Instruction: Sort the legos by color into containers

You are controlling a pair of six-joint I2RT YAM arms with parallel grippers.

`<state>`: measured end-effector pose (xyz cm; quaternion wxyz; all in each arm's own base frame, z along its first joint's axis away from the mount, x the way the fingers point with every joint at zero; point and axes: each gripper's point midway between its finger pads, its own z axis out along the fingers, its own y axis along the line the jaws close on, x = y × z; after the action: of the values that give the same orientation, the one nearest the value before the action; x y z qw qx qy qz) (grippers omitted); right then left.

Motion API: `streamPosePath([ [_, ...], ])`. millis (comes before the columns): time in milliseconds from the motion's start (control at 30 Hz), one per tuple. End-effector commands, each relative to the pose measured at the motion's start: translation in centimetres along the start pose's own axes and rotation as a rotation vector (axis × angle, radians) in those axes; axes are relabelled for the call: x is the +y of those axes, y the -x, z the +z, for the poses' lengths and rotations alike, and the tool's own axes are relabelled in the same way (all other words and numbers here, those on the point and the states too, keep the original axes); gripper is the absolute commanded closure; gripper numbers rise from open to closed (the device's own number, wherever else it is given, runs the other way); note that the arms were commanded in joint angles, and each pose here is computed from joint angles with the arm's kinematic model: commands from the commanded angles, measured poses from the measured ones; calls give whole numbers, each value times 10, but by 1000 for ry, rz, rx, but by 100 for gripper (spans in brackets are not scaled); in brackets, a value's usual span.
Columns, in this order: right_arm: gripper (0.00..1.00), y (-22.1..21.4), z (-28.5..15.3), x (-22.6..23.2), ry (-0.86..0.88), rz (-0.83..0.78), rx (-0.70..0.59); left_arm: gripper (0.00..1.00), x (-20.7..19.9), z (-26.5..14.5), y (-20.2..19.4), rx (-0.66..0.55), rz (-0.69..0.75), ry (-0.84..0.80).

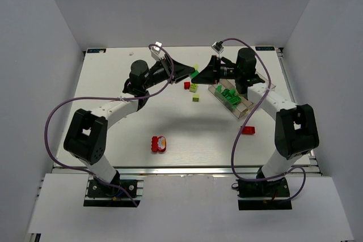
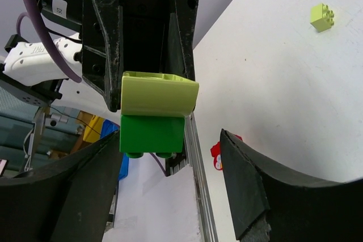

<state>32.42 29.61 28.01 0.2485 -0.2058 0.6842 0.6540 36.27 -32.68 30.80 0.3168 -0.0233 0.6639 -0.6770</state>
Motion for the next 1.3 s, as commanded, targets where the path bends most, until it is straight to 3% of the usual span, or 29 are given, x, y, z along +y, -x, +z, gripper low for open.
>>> streamPosePath([
  [0,28,19,0,12,21,-57,-31,85,-5,-1,-7,17,12,-23],
  [400,33,23,0,15,28,-58,-45,85,1,-1,-13,30,-1,-18],
  [600,49,19,0,11,25,-43,-39,85,0,0,-13,31,2,-26],
  [800,78,16,-1,14,37,-37,-25,85,3,1,-13,29,-1,-21],
  [833,88,13,-1,13,40,-31,-18,85,3,1,-12,28,0,-21],
  [933,98,6,-4,16,49,-24,-4,87,6,4,-10,21,5,-16],
  [1267,100,-12,-29,13,8,-17,-7,88,17,10,22,-9,28,-16],
])
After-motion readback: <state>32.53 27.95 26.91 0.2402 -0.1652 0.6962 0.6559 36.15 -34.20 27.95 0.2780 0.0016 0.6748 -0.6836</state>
